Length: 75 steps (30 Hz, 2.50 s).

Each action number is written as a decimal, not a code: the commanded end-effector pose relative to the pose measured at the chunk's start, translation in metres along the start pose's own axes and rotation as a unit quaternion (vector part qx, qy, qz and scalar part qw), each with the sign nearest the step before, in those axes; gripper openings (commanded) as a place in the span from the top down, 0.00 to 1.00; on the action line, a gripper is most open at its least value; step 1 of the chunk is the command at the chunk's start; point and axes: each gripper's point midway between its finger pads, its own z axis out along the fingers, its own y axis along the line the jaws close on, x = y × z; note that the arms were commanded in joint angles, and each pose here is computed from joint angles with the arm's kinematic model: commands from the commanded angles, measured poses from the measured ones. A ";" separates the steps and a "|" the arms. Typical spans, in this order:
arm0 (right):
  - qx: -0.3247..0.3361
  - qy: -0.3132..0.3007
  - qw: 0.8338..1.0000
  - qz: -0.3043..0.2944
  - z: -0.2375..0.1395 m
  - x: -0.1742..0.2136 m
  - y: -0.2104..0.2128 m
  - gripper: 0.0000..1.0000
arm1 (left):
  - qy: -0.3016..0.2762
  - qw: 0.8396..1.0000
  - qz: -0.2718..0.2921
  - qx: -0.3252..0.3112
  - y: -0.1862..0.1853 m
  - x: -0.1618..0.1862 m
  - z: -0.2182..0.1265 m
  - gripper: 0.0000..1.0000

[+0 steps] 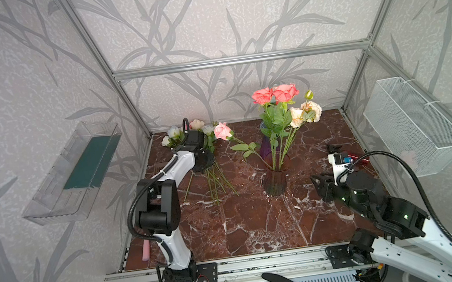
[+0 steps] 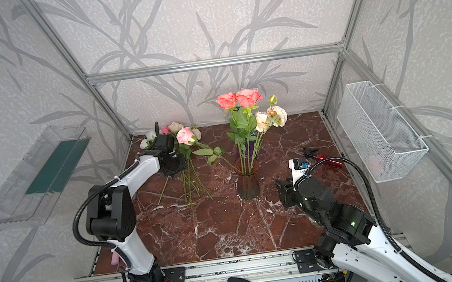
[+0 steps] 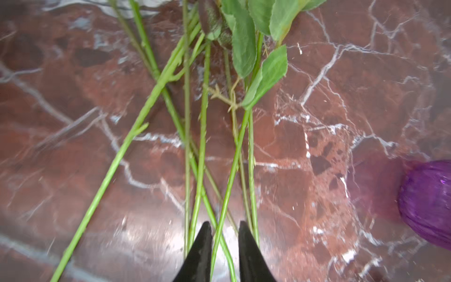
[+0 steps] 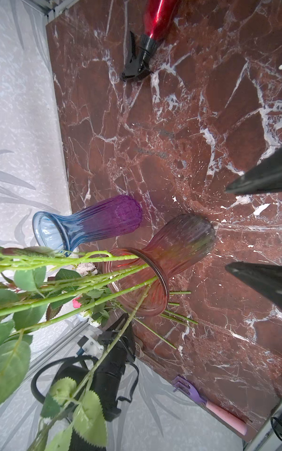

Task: Arrange the flowers into the vase
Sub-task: 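Move left gripper down to the remaining stems and grasp a white rose stem, then lift the white rose upright with left gripper while right gripper approaches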

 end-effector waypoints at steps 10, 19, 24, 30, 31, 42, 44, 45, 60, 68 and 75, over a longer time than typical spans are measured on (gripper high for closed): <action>-0.026 -0.004 0.999 0.020 0.011 0.001 0.006 0.54 | 0.077 0.991 0.108 -0.023 0.004 0.010 0.035 0.73; -0.025 0.007 0.999 0.024 0.016 0.005 0.004 0.54 | 0.098 0.988 0.120 0.003 -0.003 0.017 0.058 0.72; -0.022 0.008 0.999 0.026 0.016 0.006 0.002 0.54 | 0.102 0.987 0.122 0.005 -0.003 0.020 0.064 0.76; -0.025 0.004 0.999 0.025 0.013 -0.001 0.004 0.54 | 0.093 0.988 0.121 0.030 -0.012 0.018 0.060 0.90; -0.025 0.002 0.999 0.025 0.012 -0.003 0.004 0.54 | 0.086 0.988 0.121 0.035 -0.015 0.014 0.055 0.91; -0.043 -0.004 0.998 0.039 0.001 -0.012 0.011 0.55 | -0.004 0.989 0.104 0.104 -0.048 -0.019 -0.050 0.94; -0.045 -0.009 0.998 0.043 -0.003 -0.015 0.012 0.55 | -0.008 0.988 0.105 0.115 -0.051 -0.015 -0.068 0.96; -0.046 -0.010 0.998 0.043 -0.004 -0.016 0.012 0.55 | -0.013 0.987 0.106 0.118 -0.052 -0.012 -0.077 0.97; -0.136 -0.013 0.990 0.040 -0.018 -0.049 0.056 0.56 | -0.368 0.874 0.104 0.300 -0.028 0.059 -0.301 1.00; -0.217 -0.027 0.975 0.036 -0.020 -0.079 0.097 0.55 | -0.392 0.821 0.140 0.391 -0.040 0.097 -0.380 1.00; -0.287 -0.047 0.957 0.007 -0.032 -0.112 0.150 0.53 | -0.343 0.805 0.228 0.426 -0.100 0.113 -0.388 1.00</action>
